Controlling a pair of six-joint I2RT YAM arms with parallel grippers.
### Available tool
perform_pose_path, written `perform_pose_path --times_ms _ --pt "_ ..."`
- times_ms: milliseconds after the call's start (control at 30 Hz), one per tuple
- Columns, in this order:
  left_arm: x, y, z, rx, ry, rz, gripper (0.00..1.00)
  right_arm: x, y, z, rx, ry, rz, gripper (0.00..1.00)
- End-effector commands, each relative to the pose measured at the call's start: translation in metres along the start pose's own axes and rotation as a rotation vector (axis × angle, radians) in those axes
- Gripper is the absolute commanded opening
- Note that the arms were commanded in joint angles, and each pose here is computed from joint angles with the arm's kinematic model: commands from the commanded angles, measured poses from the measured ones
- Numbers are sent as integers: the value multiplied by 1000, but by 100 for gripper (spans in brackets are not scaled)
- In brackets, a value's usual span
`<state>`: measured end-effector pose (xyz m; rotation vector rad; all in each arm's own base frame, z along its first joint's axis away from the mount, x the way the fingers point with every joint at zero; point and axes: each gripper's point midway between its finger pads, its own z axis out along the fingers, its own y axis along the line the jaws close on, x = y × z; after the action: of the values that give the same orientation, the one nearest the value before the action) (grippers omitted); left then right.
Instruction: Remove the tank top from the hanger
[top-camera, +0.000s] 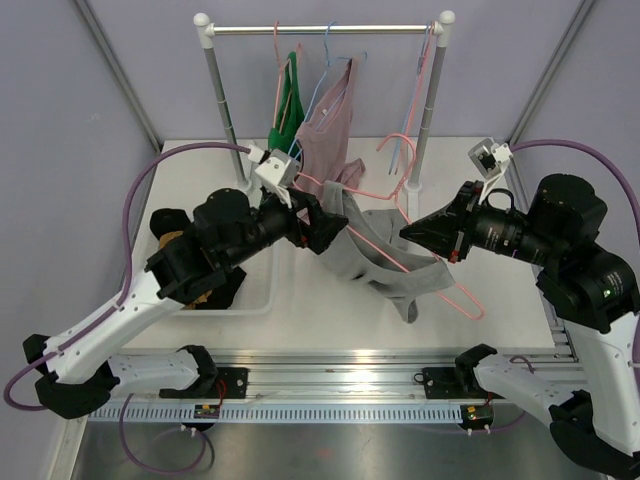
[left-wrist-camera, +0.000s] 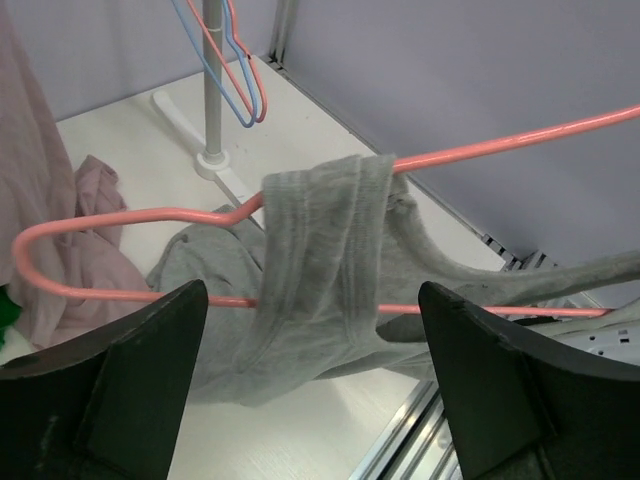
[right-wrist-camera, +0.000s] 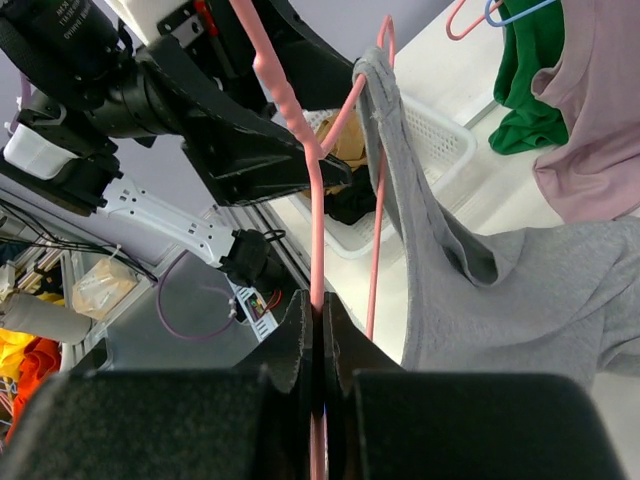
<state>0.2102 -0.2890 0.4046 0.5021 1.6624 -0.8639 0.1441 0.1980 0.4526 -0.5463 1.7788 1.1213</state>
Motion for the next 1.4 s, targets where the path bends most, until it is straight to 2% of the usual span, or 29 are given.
perform_pose_path --times_ms 0,67,100,167,200,267,300,433,500,567,667,833,933,1033,1067,1133,1167,1233,1267,1333,1367 --pt "-33 -8 6 -11 -109 51 84 -11 13 -1 -56 -31 -15 0" --pt "-29 -6 12 -20 -99 55 76 -10 11 0 -55 -28 -10 0" --pt "-29 -5 13 -30 -98 57 55 -9 10 0 -50 -26 -15 0" --pt "-27 -1 14 -50 -94 59 38 -9 5 1 -22 -29 -15 0" --pt "-26 3 15 -73 -95 60 25 -7 2 1 -14 -22 -18 0" --pt "-27 13 13 -124 -105 62 12 -6 1 1 -9 -18 -20 0" --pt "-26 18 11 -151 -101 62 0 -5 0 2 -8 -15 -24 0" --pt "-25 45 -5 -301 -108 52 0 11 -16 5 34 26 -56 0" --pt "-20 71 -23 -440 -122 26 0 24 -25 6 51 64 -83 0" --pt "-14 102 -45 -613 -120 13 0 42 -23 6 -2 111 -118 0" --pt "-6 135 -70 -748 -108 -57 0 60 -8 -4 -115 152 -177 0" --pt "8 147 -76 -740 -66 -122 0 60 22 -23 -240 84 -270 0" --pt "17 131 -65 -623 -25 -124 0 52 24 -22 -243 32 -302 0" --pt "27 96 -50 -393 21 -118 0 42 25 -19 -248 -26 -337 0" --pt "30 65 -44 -200 26 -119 0 37 25 -19 -234 -56 -337 0" --pt "38 36 -43 -25 43 -111 0 21 19 -17 -189 -159 -375 0" --pt "47 13 -44 106 58 -119 0 4 23 -19 -185 -248 -414 0" --pt "56 -14 -48 239 70 -118 0 -9 10 -18 -113 -362 -403 0" --pt "69 -28 -49 325 86 -99 0 -33 21 -25 -139 -501 -433 0" --pt "83 -54 -58 449 100 -77 0 -43 8 -21 -117 -638 -389 0" --pt "83 -68 -64 538 78 -63 0 -66 26 -36 -185 -795 -418 0"
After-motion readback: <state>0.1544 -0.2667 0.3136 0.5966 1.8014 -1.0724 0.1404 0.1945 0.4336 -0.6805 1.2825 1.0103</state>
